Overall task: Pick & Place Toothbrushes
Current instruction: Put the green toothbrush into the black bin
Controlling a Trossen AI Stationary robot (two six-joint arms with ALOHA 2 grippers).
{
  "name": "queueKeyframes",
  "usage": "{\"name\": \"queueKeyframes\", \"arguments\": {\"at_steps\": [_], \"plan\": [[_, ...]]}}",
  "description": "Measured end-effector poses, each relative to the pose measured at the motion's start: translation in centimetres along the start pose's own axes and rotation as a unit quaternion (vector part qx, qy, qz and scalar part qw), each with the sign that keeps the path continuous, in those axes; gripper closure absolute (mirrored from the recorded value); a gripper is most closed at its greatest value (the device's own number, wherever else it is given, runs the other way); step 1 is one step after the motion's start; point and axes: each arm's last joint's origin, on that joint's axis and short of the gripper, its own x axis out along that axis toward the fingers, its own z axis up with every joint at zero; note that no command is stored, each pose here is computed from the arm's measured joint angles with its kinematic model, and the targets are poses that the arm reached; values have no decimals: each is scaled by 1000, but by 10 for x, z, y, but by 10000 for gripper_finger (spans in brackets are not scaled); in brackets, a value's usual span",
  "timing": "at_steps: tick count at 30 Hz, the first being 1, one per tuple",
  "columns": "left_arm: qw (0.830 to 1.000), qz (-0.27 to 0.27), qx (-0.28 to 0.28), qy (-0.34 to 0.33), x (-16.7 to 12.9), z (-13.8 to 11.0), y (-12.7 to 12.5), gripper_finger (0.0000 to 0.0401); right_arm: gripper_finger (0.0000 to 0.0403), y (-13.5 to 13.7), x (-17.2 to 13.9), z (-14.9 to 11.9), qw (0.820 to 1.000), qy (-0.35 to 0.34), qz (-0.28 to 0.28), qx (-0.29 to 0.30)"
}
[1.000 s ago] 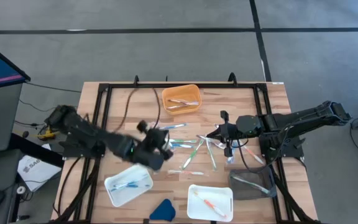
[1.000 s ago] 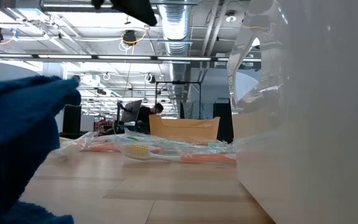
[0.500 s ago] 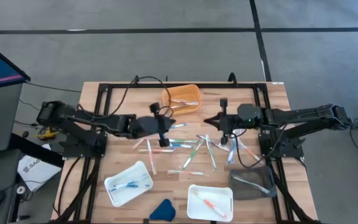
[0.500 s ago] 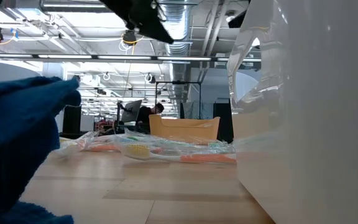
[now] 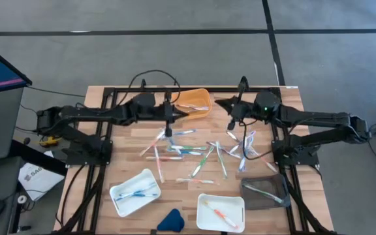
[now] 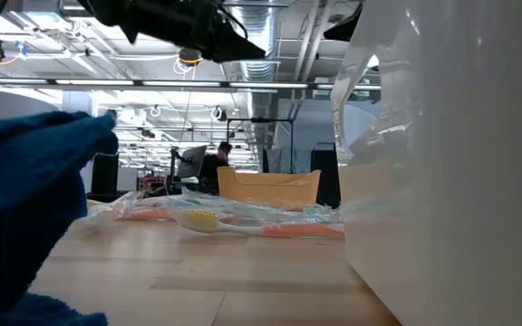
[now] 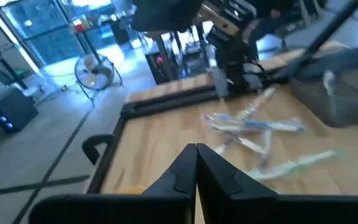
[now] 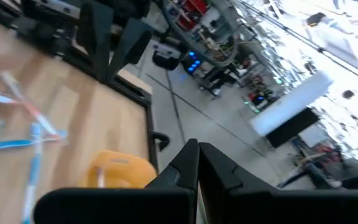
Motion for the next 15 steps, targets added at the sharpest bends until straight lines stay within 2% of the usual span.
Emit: {"name": "queueKeyframes", "arguments": {"at_steps": [7, 15], "plan": [[999, 45, -5, -18, 8, -16, 31, 400, 401, -22, 3, -20, 998, 35, -46, 22], [998, 56, 1, -31, 39, -42, 32, 400, 401, -36, 18, -55, 986, 102, -79, 107]]}}
